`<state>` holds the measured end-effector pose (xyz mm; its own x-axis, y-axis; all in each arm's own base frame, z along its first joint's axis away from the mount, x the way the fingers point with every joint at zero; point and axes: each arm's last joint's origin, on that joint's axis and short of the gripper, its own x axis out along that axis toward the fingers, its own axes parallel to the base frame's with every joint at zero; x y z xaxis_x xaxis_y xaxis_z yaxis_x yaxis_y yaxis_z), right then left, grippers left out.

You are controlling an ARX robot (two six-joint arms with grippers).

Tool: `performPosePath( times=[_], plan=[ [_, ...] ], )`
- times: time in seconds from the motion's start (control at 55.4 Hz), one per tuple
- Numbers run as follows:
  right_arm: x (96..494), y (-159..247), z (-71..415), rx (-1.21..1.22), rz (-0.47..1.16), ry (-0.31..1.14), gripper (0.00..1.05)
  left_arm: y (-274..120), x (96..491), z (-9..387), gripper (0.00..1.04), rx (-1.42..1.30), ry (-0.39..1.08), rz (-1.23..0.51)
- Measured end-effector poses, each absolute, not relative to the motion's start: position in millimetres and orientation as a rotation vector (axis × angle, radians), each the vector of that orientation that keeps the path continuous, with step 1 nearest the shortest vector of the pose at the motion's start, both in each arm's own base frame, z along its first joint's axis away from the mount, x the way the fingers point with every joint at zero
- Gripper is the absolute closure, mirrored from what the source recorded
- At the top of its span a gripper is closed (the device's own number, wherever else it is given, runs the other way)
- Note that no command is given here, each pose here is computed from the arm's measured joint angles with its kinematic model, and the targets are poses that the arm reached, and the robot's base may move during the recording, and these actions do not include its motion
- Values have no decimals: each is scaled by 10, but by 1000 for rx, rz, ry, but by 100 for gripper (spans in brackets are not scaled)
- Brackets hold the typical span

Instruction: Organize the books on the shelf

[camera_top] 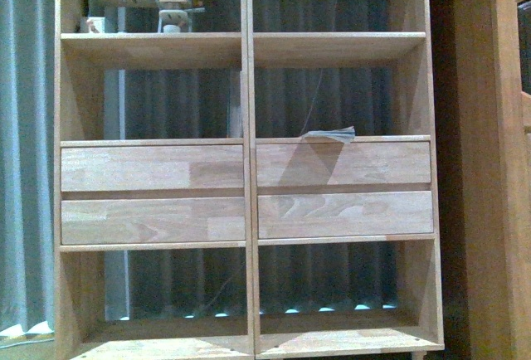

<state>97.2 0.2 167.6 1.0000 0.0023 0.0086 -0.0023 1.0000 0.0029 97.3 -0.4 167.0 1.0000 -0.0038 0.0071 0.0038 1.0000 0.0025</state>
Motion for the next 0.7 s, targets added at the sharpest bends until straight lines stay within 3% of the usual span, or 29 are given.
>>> performPosePath(
  times=[0.703],
  plan=[
    [972,1,1676,3,2,-9,7,-3,973,1670,7,2,-7,-3]
  ],
)
